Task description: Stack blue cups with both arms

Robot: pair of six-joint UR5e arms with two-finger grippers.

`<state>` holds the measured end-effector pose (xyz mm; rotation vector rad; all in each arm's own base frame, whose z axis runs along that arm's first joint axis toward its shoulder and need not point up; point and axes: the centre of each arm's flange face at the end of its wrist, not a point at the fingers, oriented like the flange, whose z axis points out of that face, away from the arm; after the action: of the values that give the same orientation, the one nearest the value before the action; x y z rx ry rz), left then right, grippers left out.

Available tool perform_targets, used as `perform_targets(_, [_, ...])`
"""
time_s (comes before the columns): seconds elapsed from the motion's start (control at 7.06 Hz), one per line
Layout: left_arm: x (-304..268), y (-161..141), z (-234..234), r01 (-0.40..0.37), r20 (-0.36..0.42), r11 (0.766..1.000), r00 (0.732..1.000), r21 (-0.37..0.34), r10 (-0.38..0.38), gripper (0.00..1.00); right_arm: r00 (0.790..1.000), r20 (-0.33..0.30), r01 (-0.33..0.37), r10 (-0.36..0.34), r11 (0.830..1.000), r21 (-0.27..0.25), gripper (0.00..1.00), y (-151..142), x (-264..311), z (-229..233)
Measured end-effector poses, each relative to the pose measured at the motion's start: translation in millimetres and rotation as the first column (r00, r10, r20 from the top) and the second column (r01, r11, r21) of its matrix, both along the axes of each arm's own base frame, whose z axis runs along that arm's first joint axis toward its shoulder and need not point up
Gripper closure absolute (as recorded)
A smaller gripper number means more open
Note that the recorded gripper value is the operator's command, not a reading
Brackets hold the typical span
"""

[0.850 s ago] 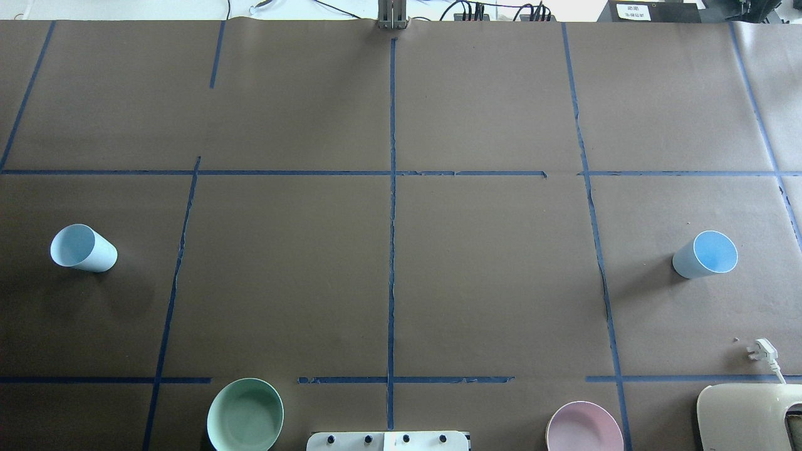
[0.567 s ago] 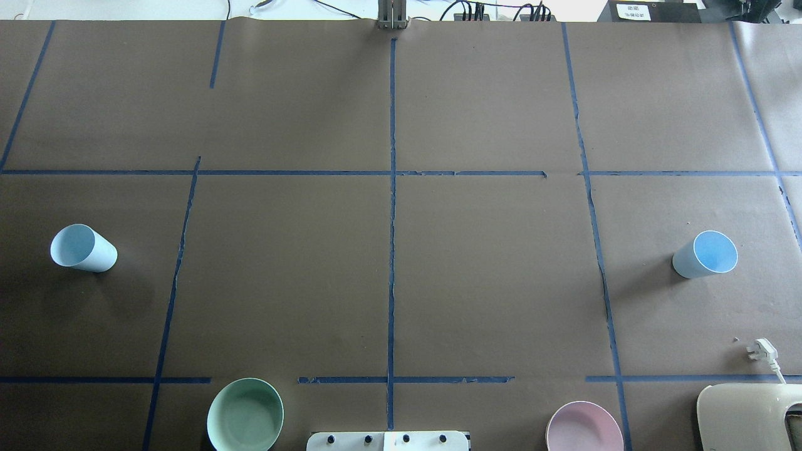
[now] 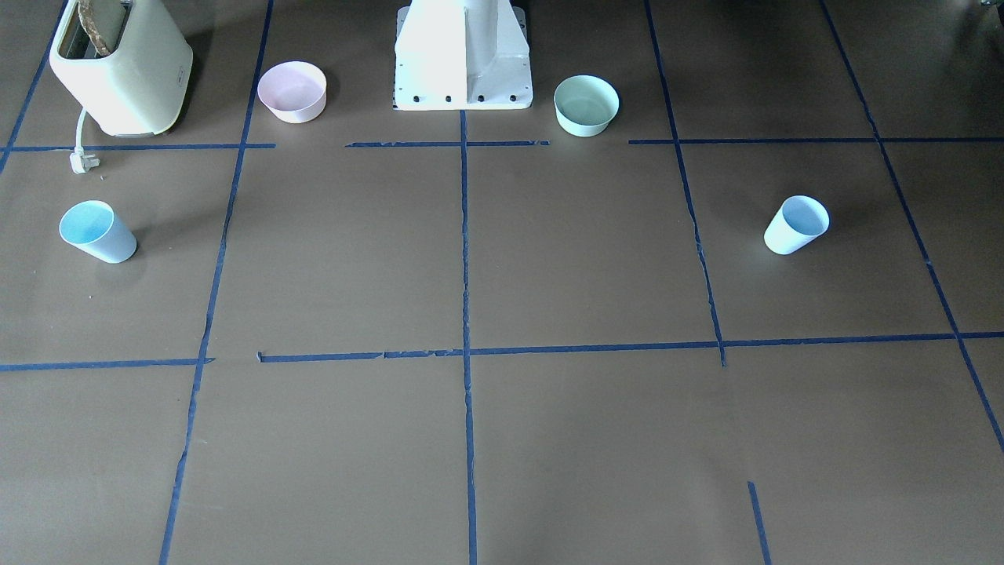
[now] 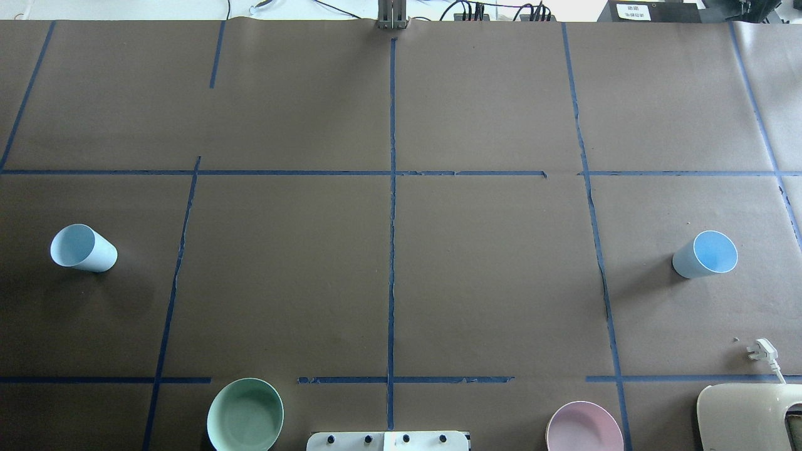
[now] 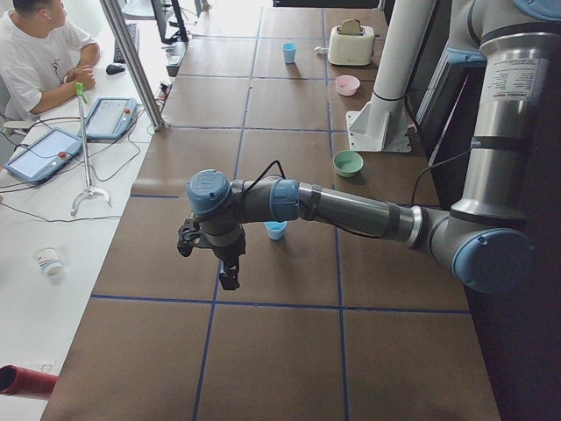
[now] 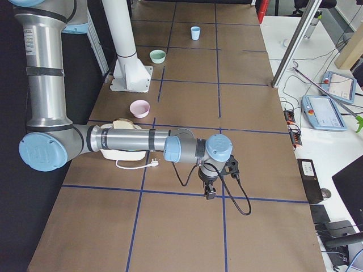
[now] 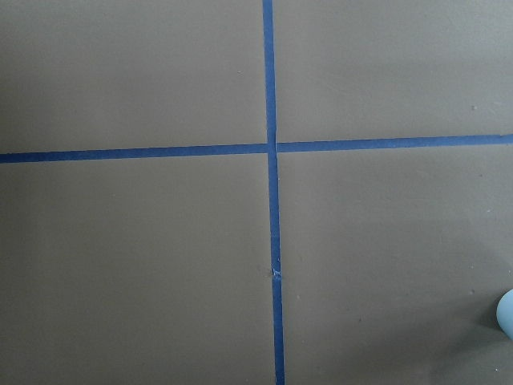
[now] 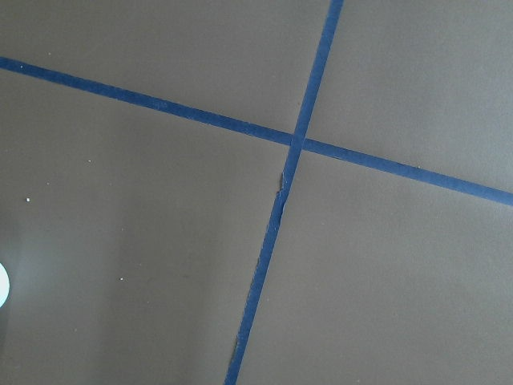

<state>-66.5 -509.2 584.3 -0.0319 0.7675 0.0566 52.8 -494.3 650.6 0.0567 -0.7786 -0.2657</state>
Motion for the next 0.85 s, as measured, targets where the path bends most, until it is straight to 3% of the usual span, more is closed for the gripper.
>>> perform_targets(0.42, [1.2,4.6,6.2,-0.006,-0.005,1.0,1.0,-0.002,0.006,0.0,1.0,0.001,0.005,-0.005,1.0,0.013,0.0,-1.0,-0.6,-4.0])
perform_targets(0.85, [1.5,6.6,10.1,-0.007,-0.005,0.999,1.0,0.044,0.007,0.0,1.0,0.012,0.008,-0.008,1.0,0.017,0.0,-0.2,-1.6,-5.6])
